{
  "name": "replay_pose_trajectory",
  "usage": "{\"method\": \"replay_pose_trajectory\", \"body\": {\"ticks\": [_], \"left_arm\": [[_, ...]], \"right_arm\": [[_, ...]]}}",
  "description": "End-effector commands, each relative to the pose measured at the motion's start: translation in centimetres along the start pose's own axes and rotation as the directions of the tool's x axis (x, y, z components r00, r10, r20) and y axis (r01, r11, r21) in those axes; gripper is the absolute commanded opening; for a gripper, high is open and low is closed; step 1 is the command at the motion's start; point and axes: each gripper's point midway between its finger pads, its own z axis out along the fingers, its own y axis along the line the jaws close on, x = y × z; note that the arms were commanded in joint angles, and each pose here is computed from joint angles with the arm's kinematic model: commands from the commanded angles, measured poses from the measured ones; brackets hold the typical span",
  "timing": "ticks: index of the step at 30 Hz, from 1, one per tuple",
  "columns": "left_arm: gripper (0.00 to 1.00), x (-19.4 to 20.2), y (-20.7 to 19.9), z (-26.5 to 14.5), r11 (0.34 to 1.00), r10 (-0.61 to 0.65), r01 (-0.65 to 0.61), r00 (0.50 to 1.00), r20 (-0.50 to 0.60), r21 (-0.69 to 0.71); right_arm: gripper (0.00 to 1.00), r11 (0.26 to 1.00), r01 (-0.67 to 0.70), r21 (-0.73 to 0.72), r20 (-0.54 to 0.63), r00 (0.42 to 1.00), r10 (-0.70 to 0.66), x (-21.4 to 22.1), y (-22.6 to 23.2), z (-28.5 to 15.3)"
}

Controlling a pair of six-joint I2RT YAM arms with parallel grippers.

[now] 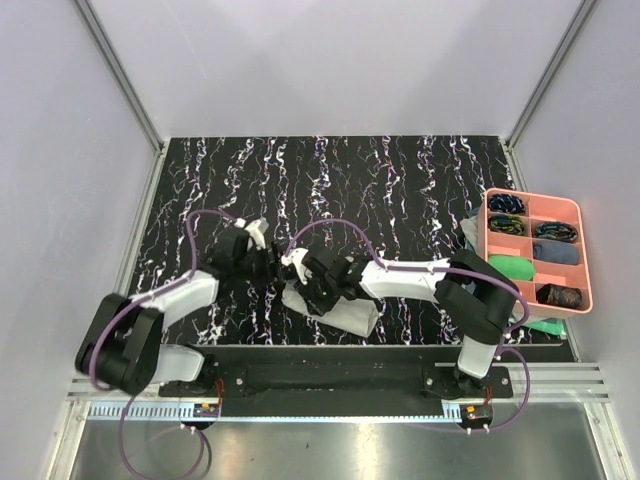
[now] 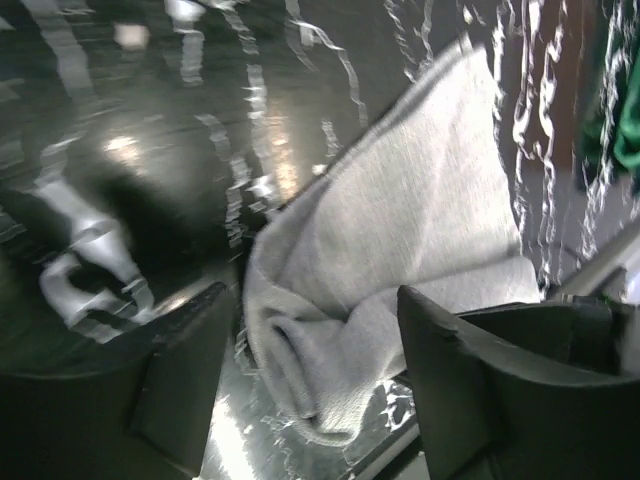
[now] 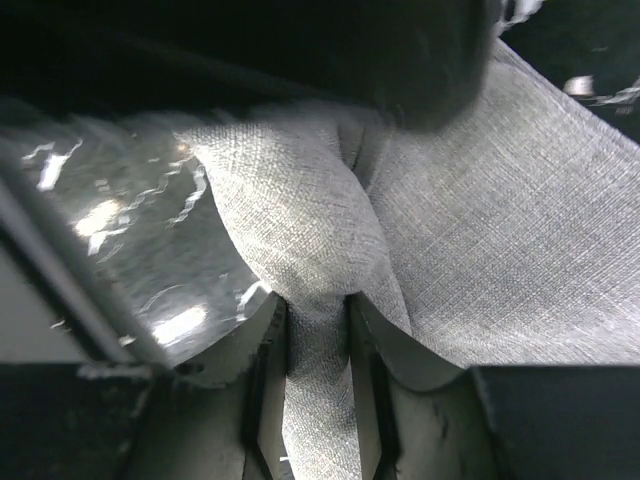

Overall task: Fold the napkin, place the utensils inside, and roll it up
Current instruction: Roll the napkin with the utensil

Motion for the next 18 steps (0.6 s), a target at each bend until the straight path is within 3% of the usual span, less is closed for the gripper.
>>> {"method": "replay_pose_trajectory", "body": {"ticks": [1, 13, 18], "left_arm": [[0.71, -0.8, 1.9, -1.5, 0.996, 0.006, 0.005, 0.993, 0.121, -0.092], [0.7, 0.5, -0.8, -2.4, 0.988, 0.061, -0.089, 0.976, 0.21, 0.126], [0.65, 1.4, -0.5, -1.5, 0.988, 0.042, -0.064, 0.986, 0.161, 0.137]], "right_arm": [[0.32, 0.975, -0.152, -0.162, -0.235, 0.965, 0.112, 6.2, 1.9, 0.3], [0.33, 0.891, -0.29, -0.35, -0.276, 0.941, 0.197, 4.3, 1.9, -0.1], [0.34, 0.876, -0.32, -0.361, -0.299, 0.929, 0.216, 4.5, 1.3, 0.4]]}}
